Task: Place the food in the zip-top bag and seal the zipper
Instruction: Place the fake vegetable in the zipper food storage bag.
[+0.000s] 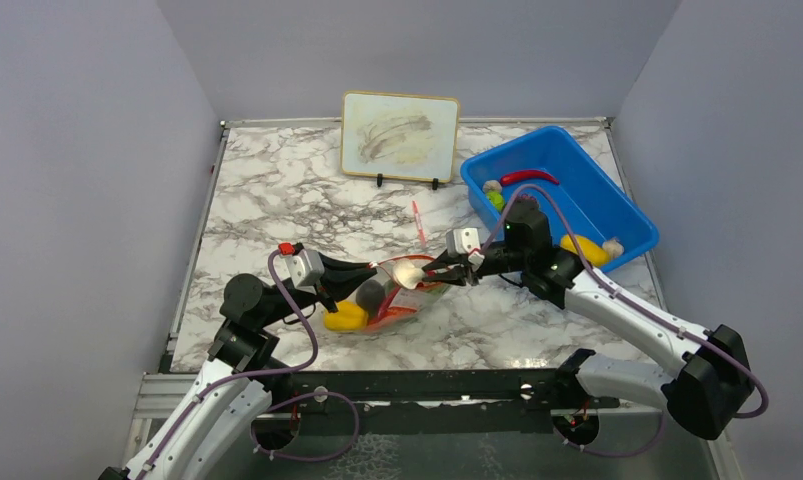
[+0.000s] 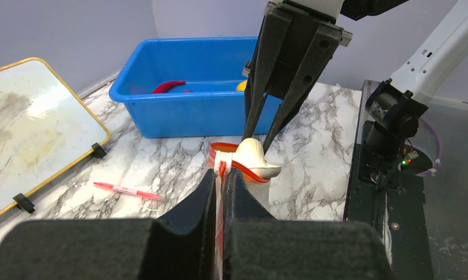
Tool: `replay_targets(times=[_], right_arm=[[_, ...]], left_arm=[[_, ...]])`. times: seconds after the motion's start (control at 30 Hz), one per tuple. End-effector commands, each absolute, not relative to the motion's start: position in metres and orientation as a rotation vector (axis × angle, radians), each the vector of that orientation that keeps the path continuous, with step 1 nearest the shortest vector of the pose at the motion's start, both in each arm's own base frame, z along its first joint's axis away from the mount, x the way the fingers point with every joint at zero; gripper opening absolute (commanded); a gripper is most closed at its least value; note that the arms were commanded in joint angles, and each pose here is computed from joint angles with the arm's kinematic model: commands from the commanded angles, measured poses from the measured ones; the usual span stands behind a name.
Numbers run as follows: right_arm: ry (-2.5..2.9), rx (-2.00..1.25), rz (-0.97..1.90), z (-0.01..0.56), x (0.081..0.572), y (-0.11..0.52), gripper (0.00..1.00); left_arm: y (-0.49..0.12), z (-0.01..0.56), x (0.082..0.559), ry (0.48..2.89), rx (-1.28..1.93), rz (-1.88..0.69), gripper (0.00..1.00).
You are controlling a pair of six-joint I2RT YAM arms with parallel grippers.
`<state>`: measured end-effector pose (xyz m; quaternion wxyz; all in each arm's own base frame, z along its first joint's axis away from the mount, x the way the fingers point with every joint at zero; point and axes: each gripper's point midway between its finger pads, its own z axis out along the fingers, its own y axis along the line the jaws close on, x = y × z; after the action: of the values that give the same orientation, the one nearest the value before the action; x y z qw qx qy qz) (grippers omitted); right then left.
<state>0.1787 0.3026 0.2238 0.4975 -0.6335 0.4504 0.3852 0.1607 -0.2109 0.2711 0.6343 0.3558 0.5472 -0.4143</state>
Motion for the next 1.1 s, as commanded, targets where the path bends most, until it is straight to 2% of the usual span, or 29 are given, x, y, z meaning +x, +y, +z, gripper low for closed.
replay_targets(times=[0.0, 0.53, 1.07], right_arm=[[1.072, -1.558, 0.928, 0.228, 0.18, 0.312, 0.19], [1.15, -1.478, 0.908, 0.235, 0.201, 0.333, 0.19], [1.118, -1.618, 1.005, 0.207, 0.17, 0.375, 0.21]], left_arm=[[-0.21, 0.282, 0.161, 1.209, 0.815, -0.928, 0.0], [-0.212, 0.282, 0.157, 1.199, 0.836, -0.947, 0.0], [-0.212, 0.282, 0.158, 1.198, 0.835, -0.943, 0.0]])
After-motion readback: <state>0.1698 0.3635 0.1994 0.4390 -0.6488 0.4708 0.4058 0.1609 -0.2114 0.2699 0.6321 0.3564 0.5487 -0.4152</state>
